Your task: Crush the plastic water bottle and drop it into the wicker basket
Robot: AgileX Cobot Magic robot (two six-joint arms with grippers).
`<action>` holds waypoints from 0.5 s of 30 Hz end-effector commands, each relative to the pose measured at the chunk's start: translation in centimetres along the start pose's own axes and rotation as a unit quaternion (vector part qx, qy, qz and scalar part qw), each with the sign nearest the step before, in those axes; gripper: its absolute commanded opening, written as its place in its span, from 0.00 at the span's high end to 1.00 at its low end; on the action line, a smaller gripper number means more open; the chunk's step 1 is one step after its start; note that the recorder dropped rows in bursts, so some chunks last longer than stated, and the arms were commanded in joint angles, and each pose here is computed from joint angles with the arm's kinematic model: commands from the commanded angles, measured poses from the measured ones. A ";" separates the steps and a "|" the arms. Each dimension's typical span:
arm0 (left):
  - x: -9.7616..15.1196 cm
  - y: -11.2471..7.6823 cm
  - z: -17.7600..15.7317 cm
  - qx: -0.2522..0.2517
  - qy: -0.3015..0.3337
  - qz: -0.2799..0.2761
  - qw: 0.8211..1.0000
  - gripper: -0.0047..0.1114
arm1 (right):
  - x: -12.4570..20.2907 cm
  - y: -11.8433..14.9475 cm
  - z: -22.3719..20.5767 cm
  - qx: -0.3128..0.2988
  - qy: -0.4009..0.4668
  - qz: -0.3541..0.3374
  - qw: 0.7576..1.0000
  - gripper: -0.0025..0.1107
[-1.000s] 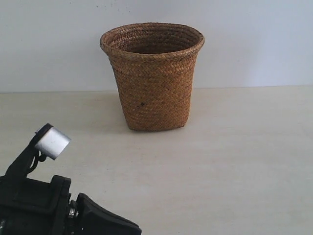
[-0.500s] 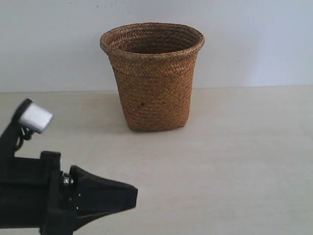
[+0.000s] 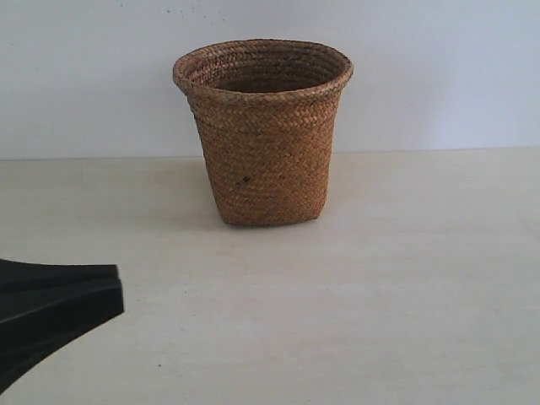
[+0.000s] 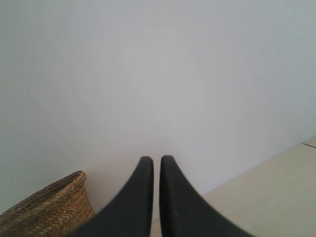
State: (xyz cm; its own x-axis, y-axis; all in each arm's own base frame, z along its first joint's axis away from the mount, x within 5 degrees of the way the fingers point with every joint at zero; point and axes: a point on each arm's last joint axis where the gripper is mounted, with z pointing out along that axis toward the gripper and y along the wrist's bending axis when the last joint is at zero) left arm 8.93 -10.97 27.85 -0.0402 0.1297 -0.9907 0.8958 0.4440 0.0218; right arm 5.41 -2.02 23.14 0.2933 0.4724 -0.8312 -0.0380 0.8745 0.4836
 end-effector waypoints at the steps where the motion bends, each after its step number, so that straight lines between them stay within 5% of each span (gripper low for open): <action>1: 1.4 0.4 -2.0 -0.084 -0.009 0.002 0.996 0.92 | 0.0 0.0 0.0 0.000 -0.002 -0.007 1.000 0.97; 9: 4.3 -0.1 -5.1 -0.186 -0.047 -0.033 0.981 0.92 | 0.0 0.0 0.0 0.000 -0.002 -0.007 1.000 0.97; 15: 5.1 -1.4 -7.1 -0.209 -0.122 -0.021 0.970 0.92 | 0.0 0.0 0.0 0.000 -0.002 -0.007 1.000 0.97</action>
State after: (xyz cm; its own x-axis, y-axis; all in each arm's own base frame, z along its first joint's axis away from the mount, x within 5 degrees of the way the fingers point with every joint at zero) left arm 5.09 -5.17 23.95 0.0459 -0.0244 -0.9986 0.6485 0.7611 0.0112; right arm 5.41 -2.02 23.14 0.2933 0.4724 -0.8312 -0.0380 0.8745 0.4836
